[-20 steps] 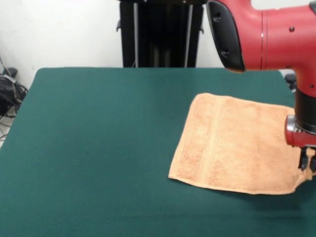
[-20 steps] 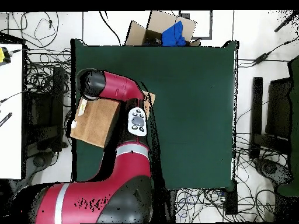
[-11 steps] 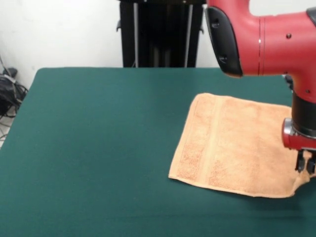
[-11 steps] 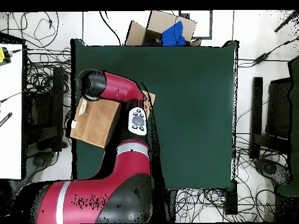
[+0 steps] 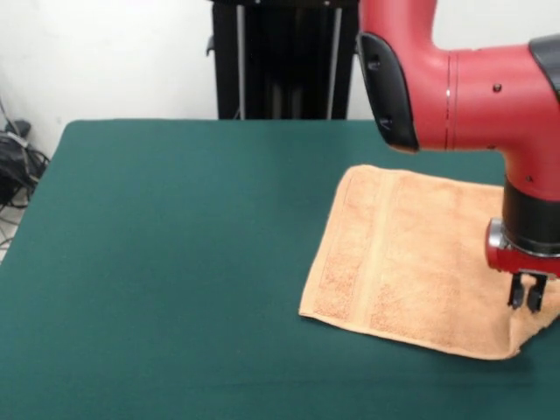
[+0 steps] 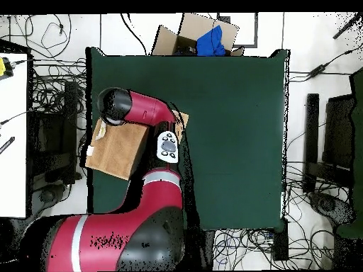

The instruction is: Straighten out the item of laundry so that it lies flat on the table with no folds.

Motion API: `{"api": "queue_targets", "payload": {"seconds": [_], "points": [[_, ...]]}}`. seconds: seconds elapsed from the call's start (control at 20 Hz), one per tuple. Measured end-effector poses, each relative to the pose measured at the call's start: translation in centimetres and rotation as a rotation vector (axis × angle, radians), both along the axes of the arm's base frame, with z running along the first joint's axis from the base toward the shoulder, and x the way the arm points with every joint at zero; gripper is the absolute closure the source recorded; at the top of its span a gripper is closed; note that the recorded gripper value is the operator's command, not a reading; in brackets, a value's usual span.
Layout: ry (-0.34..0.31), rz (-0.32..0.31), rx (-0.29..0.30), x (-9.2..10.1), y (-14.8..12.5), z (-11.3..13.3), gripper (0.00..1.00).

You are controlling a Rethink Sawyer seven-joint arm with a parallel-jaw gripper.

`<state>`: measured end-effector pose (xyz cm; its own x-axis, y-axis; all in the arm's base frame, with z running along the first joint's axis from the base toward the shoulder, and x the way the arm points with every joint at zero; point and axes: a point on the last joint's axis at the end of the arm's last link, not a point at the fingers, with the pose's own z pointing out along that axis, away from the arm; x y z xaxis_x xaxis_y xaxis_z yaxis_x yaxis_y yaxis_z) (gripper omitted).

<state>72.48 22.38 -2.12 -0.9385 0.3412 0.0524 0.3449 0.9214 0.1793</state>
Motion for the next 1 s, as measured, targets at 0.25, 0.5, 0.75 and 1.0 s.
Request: {"api": "queue_targets", "payload": {"seconds": [0.25,0.5,0.75,1.0], "points": [[0.001,0.004,-0.025,-0.18,-0.54,-0.33,0.00],[-0.001,0.007,-0.048,-0.29,-0.91,-0.24,0.00],[-0.002,0.004,-0.048,-0.25,-0.85,-0.16,0.00],[-0.002,-0.001,-0.045,-0.19,-0.83,-0.12,0.00]]}}
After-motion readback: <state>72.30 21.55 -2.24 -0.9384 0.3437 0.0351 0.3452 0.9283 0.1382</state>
